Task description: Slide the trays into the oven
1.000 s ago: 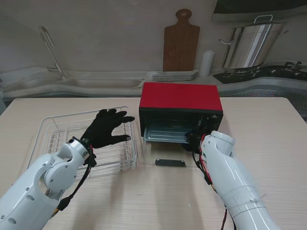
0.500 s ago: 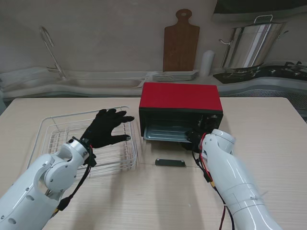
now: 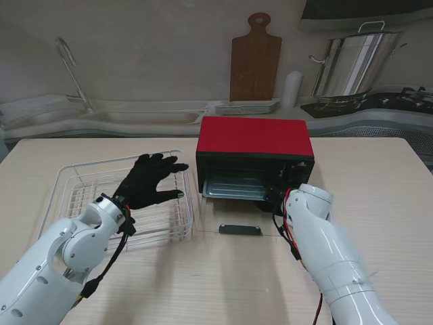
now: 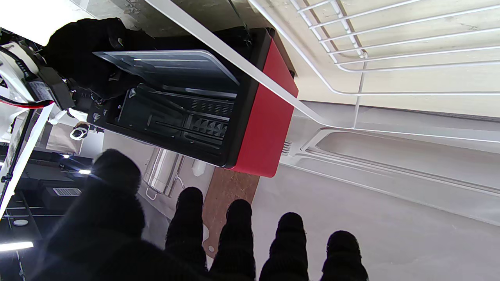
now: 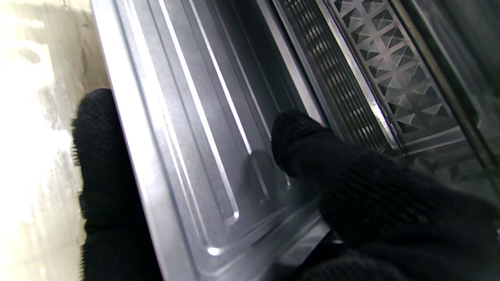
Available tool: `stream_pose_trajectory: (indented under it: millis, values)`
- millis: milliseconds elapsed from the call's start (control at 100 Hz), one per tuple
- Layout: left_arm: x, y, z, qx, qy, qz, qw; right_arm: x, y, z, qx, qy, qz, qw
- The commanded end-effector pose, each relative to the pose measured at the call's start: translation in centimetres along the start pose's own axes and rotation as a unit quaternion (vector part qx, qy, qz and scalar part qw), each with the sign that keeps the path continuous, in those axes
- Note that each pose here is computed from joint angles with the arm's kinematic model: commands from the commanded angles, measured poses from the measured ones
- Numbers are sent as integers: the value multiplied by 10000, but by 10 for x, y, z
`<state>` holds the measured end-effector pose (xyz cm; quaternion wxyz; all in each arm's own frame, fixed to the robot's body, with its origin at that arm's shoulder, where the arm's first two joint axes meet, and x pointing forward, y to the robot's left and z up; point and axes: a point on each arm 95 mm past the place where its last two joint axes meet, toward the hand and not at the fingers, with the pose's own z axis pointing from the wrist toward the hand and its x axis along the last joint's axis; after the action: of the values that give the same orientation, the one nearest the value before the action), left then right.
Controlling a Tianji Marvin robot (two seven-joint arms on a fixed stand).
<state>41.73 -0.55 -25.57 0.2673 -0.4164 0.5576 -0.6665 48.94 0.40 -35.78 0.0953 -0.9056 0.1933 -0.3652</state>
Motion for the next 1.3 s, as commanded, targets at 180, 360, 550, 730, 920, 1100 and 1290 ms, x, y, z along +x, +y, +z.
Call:
stream_pose_trajectory:
  millis: [180, 360, 550, 730, 920, 1100, 1290]
  values:
    - [4, 2, -1, -22, 25, -50, 10000, -26, 17, 7, -44, -239, -181, 9995]
    - [4, 1, -1, -6, 36, -57, 10000, -26, 19, 5, 51, -236, -121, 9996]
    - [4, 2, -2, 8, 25, -57, 10000, -25, 20, 3, 113, -250, -102, 9996]
    - [4, 2, -2, 10, 19, -70, 10000, -25, 24, 3, 124, -245, -64, 9996]
    - [4, 2, -2, 18, 16, -75, 10000, -25, 26, 4, 172, -268, -69, 9995]
    - [5, 2, -3, 23, 6, -73, 10000, -26, 27, 4, 222, -326, 59, 9992]
    - [5, 2, -3, 15, -4, -69, 10000, -26, 27, 4, 233, -321, 44, 9992]
